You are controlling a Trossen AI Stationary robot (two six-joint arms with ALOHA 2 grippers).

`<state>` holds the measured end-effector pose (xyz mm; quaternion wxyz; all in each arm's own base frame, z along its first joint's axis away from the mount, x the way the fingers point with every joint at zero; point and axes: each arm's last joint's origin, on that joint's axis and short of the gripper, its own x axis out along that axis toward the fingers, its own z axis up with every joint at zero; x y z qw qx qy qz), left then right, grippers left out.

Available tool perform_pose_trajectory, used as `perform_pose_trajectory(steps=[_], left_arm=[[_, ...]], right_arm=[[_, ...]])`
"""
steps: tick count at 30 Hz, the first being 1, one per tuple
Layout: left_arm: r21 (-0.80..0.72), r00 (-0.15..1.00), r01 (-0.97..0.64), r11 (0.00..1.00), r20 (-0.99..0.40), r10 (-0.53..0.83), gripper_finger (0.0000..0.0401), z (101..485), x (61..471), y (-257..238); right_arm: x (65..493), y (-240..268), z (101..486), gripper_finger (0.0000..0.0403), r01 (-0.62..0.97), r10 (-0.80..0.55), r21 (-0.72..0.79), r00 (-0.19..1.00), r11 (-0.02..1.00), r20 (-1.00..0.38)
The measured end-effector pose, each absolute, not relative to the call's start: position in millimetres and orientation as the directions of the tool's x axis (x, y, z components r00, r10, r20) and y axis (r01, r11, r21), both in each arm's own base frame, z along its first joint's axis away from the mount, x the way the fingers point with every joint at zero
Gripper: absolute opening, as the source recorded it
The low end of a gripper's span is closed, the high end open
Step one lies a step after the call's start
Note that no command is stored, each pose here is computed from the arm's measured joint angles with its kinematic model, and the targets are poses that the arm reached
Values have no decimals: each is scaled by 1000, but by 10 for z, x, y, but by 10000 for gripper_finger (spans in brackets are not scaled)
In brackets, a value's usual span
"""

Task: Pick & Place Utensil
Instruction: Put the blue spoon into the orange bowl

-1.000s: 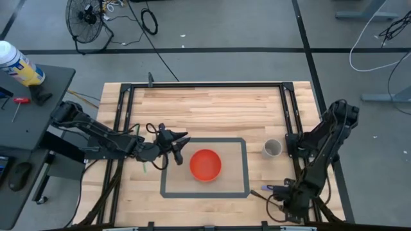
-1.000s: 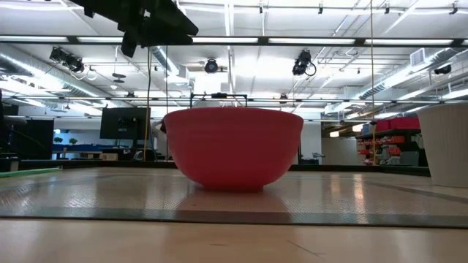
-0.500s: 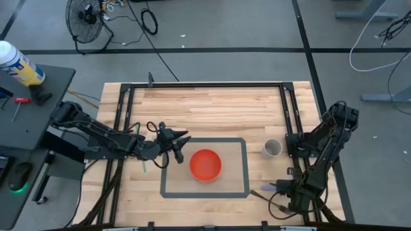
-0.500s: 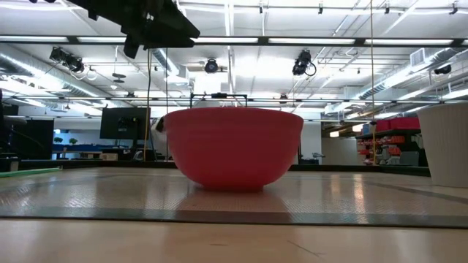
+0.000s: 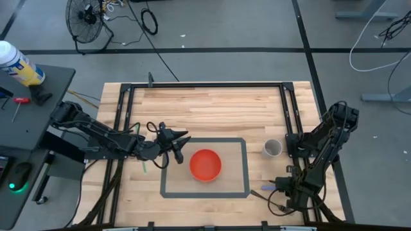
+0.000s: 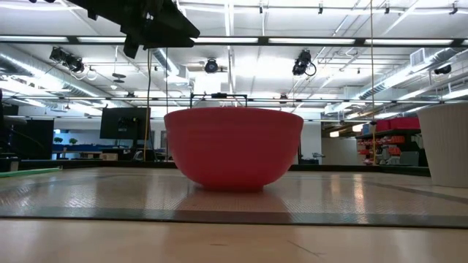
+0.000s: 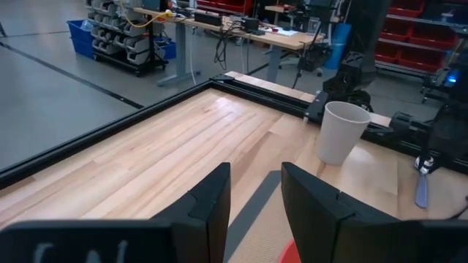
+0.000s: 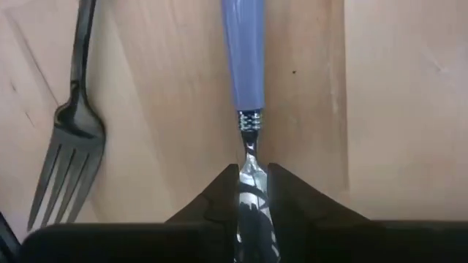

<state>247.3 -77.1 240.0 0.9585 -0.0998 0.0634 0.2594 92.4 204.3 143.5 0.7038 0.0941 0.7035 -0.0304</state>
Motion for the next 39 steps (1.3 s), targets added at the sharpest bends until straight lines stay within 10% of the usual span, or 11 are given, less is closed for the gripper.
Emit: perform_pose_trajectory(steps=[39], left_arm=[[-159, 857, -510, 845, -173, 485, 126, 2400, 2473, -771]], right_arm=[[1035, 2017, 1354, 15, 80, 76, 96, 227, 992, -971]])
